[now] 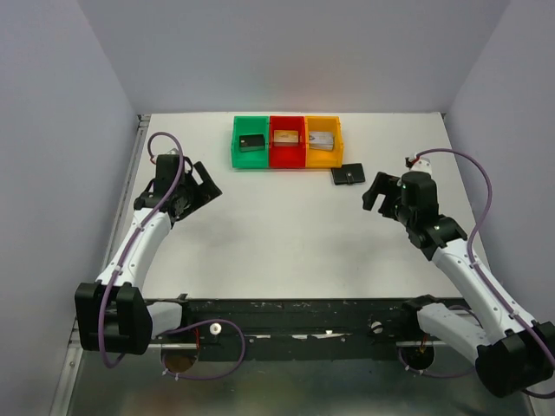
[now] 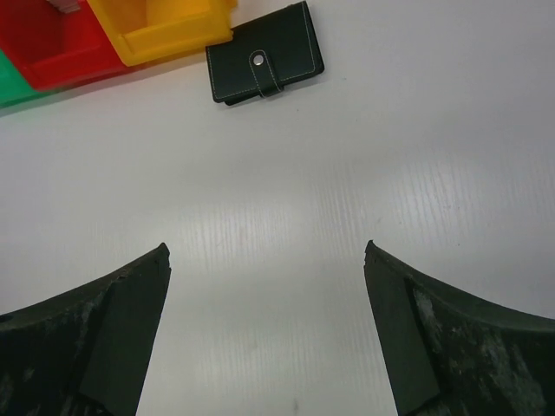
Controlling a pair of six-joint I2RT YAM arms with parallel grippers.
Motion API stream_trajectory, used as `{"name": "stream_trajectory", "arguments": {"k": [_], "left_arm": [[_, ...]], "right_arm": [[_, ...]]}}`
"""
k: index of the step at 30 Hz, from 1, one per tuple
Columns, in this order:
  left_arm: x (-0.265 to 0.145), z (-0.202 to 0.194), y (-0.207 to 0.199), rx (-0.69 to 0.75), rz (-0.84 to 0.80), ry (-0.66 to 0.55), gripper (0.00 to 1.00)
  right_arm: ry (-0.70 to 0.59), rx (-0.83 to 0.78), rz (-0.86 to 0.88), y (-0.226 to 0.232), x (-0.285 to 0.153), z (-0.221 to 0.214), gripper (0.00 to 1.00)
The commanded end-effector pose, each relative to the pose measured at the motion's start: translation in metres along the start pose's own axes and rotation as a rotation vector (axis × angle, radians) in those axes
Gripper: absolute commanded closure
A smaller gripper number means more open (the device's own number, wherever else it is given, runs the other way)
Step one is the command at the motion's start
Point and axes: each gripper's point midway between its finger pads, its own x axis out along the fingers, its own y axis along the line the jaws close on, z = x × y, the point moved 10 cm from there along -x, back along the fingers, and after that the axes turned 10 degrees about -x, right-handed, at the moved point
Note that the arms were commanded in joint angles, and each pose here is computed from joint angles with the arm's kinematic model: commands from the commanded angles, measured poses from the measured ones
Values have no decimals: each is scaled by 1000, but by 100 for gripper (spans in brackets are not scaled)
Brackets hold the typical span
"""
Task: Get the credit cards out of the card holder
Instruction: Move the card holder to the center of the board.
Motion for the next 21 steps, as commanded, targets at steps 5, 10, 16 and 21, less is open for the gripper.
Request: {"name": "stream_trajectory", "arguments": {"k": [5,10,16,21], "left_arm": [[-13,4,-6,39,-36,-87,1],[-18,4,-10,66,-77,-109,1],[-17,7,0,4,12,-218,3],[-17,4,5,9,-20,-258,6]], "right_arm": [[28,55,7,7,5,7,0],[28,108,-26,8,11,7,0],[78,93,24,16,18,14,0],[100,150,-25,13,37,22,0]]}}
